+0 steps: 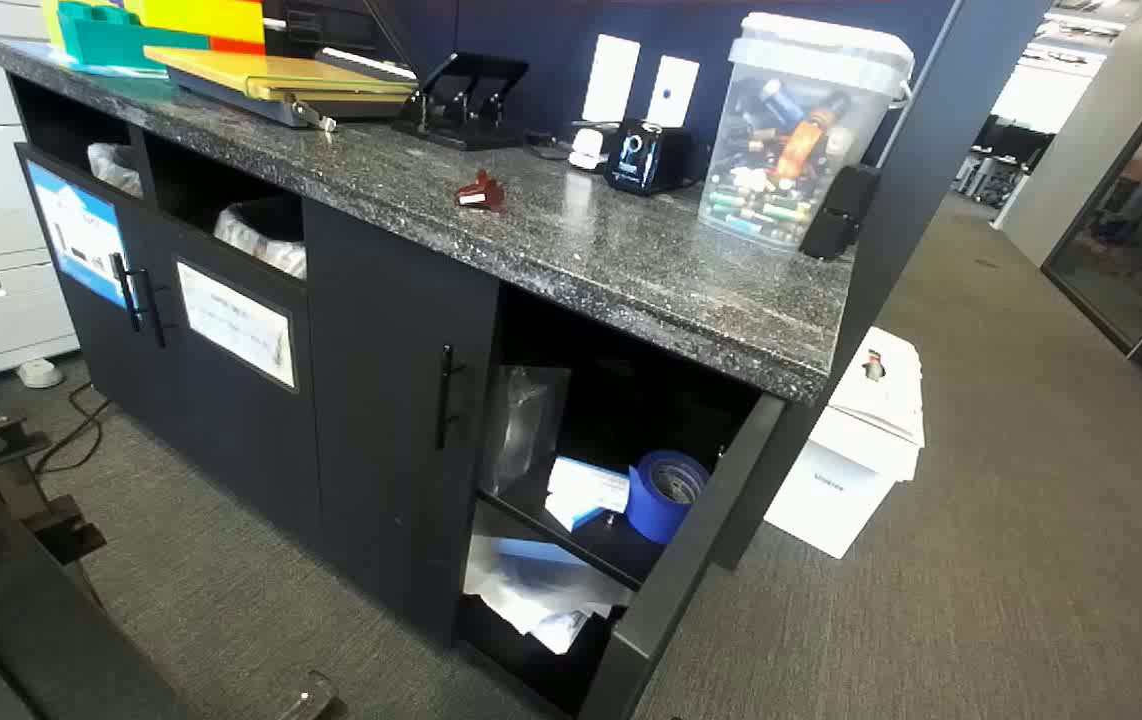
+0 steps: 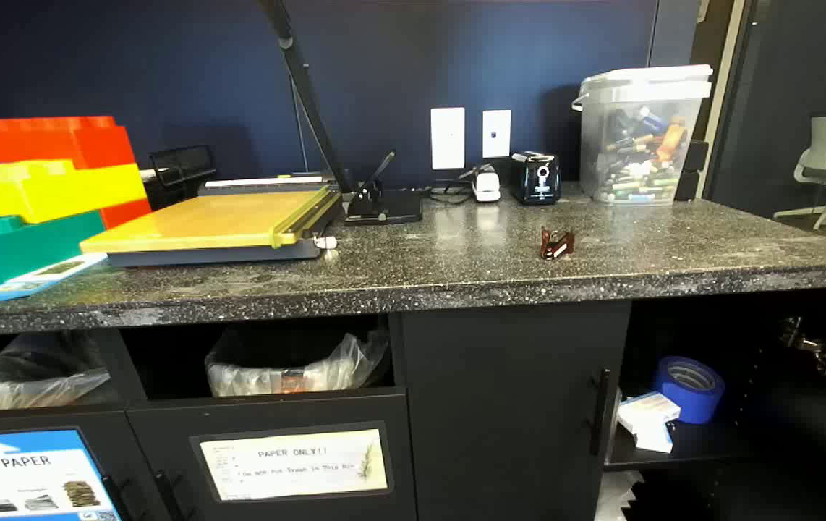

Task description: Move the brown object from right to left.

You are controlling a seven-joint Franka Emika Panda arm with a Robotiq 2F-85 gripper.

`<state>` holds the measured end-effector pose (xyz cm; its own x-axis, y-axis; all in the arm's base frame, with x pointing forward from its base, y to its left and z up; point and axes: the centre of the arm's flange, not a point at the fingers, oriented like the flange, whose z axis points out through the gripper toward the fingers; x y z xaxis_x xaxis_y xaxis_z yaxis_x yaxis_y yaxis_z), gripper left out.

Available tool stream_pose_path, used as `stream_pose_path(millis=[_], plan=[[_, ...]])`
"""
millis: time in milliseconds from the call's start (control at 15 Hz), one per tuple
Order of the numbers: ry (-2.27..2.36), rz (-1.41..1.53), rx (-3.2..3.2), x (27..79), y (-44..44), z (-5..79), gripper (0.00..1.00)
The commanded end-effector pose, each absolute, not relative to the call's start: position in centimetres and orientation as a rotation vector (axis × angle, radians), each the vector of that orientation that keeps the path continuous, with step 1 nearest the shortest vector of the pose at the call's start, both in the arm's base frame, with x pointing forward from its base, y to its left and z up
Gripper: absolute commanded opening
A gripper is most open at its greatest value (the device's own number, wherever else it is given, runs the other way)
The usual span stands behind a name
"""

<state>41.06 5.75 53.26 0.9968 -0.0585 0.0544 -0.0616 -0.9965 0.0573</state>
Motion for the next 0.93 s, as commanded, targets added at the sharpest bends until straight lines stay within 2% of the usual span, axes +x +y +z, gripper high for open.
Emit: stream_pose_path(millis=[0,400,867], plan=[[-0.093,0.082,3.08,41.1,5.8,53.3,1.0],[-0.132,0.08,3.089,42.0,6.5,53.0,1.0],[-0.43,0.113,3.094,54.5,11.9,48.8,1.0]])
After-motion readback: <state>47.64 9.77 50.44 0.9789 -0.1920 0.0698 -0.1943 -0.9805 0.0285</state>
